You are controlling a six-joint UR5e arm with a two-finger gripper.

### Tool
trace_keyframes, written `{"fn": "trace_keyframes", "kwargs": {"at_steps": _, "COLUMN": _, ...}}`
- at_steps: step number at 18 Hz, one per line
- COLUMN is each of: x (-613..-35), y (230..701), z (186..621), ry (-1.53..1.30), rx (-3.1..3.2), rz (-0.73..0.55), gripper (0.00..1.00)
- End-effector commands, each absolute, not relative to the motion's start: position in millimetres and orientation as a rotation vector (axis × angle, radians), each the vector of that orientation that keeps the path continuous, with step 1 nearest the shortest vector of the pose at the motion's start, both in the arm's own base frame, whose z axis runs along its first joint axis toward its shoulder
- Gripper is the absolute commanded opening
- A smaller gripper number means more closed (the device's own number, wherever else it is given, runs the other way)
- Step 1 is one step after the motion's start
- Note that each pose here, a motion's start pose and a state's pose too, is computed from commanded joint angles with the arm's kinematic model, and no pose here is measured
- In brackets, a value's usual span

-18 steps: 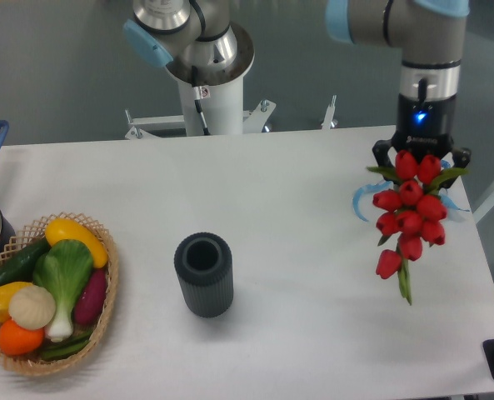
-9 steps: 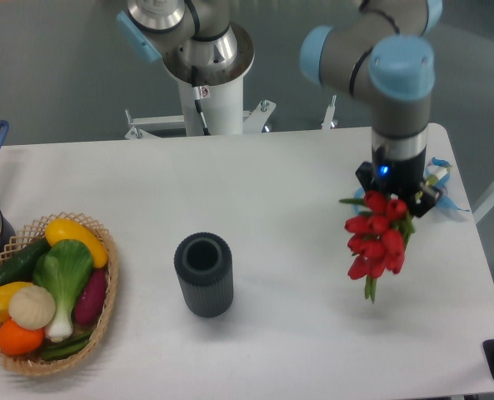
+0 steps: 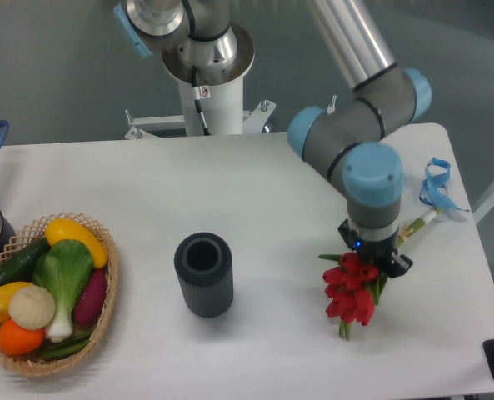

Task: Place the flowers on the table
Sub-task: 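Lay the tulips flat on the table and open the gripper, then raise the open gripper away from the tulips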

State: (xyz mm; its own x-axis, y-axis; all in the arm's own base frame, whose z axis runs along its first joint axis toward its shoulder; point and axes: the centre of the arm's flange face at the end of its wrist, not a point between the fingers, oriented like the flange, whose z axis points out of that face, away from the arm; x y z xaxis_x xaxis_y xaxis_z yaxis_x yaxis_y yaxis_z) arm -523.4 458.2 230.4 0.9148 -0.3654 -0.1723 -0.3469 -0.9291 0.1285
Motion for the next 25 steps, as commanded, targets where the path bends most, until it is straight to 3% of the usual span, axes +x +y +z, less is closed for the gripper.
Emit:
{"fn": "trace_keyframes", "kwargs": {"at_steps": 2, "x": -523, "y": 458, "z": 229, "ry": -0.557, "rx": 2.984, "rz": -0.320, "gripper": 0.47}}
{"fn": "trace_keyframes", "kwargs": {"at_steps": 6, "x": -523, "y": 458, "z": 232, "ry": -0.572, "rx": 2.986, "rz": -0.338, "gripper": 0.95}}
{"fn": "trace_keyframes", "kwargs": {"at_steps": 7, "x": -523, "y": 458, "z": 236, "ry": -0.576, "rx": 2.986, "rz": -0.347, "gripper": 0.99}}
{"fn": "trace_keyframes", "kwargs": {"at_steps": 12, "x": -524, "y": 451, "z": 286, "ry": -0.669, "rx": 2.969, "rz": -0.448, "gripper": 1.00}}
{"fn": "trace_keyframes", "kwargs": {"at_steps": 15, "x": -532, "y": 426, "z": 347, "ry": -0.624, "rx": 2.981, "rz": -0.555, "gripper": 1.00}}
{"fn": "trace_keyframes", "kwargs": {"at_steps": 19, "x": -560, "y": 399, "z": 401, "ry": -0.571, "rx": 3.036, "rz": -0.427, "gripper": 1.00}}
{"fn": "trace_keyframes", "kwargs": {"at_steps": 25, "x": -579, "y": 336, "z": 458, "ry": -0.806, "rx": 3.044, "rz": -0.318, "gripper": 1.00}}
